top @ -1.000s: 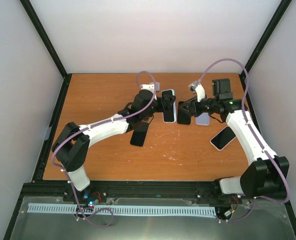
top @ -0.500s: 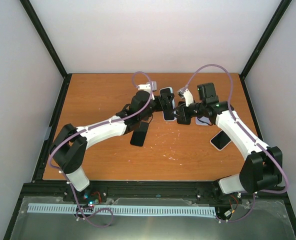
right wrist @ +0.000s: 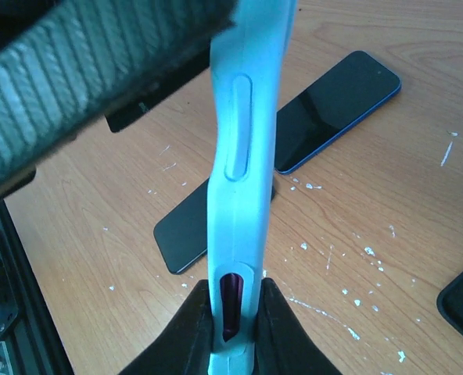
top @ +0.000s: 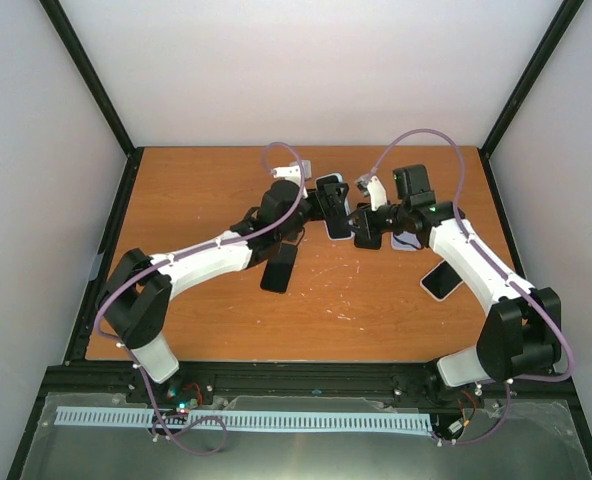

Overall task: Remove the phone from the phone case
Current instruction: Pick up the phone at the center of the board.

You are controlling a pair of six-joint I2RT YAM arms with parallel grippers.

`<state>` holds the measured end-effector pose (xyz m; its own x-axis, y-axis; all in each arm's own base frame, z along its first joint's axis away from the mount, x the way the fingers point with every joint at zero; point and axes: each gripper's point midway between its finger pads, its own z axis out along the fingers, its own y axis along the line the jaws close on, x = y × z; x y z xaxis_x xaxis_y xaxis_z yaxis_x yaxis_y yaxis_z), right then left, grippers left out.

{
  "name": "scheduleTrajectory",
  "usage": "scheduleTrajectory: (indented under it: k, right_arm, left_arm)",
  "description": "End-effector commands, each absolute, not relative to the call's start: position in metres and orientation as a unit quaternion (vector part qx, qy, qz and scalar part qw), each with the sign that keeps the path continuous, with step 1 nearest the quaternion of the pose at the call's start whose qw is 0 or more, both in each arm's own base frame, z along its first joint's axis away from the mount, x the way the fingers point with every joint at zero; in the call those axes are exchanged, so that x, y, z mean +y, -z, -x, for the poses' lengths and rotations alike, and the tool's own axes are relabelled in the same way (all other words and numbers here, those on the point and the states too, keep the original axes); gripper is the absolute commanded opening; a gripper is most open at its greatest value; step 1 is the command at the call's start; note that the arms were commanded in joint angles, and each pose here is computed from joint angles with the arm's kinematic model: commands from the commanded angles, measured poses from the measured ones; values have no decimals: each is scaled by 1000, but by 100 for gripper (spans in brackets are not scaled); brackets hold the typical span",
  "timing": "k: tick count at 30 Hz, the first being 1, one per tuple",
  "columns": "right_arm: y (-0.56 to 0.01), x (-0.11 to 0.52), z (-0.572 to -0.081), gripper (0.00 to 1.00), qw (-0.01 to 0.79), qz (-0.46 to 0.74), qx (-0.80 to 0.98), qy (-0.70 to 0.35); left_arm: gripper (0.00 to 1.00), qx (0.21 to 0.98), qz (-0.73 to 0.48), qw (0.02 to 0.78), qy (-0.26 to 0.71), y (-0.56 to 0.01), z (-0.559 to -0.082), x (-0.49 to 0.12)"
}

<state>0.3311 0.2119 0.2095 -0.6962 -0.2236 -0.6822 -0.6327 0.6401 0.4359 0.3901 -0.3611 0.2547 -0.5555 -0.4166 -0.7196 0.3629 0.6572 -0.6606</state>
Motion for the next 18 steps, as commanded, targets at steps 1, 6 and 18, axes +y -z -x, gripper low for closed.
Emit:
scheduleTrajectory:
  k: [1, 6, 18]
  right_arm:
    - [-233, 203, -343, 3, 330, 247, 845, -341]
    - [-247, 181, -336, 3, 341, 262, 825, -366]
    - [-268, 183, -275, 3, 320, 331, 751, -473]
  left_arm:
    - [100, 746, 1, 524, 412, -310, -398, -344]
    - [100, 719, -54, 525, 453, -319, -387, -310]
    - [82, 609, -255, 430, 615, -302, -314, -309]
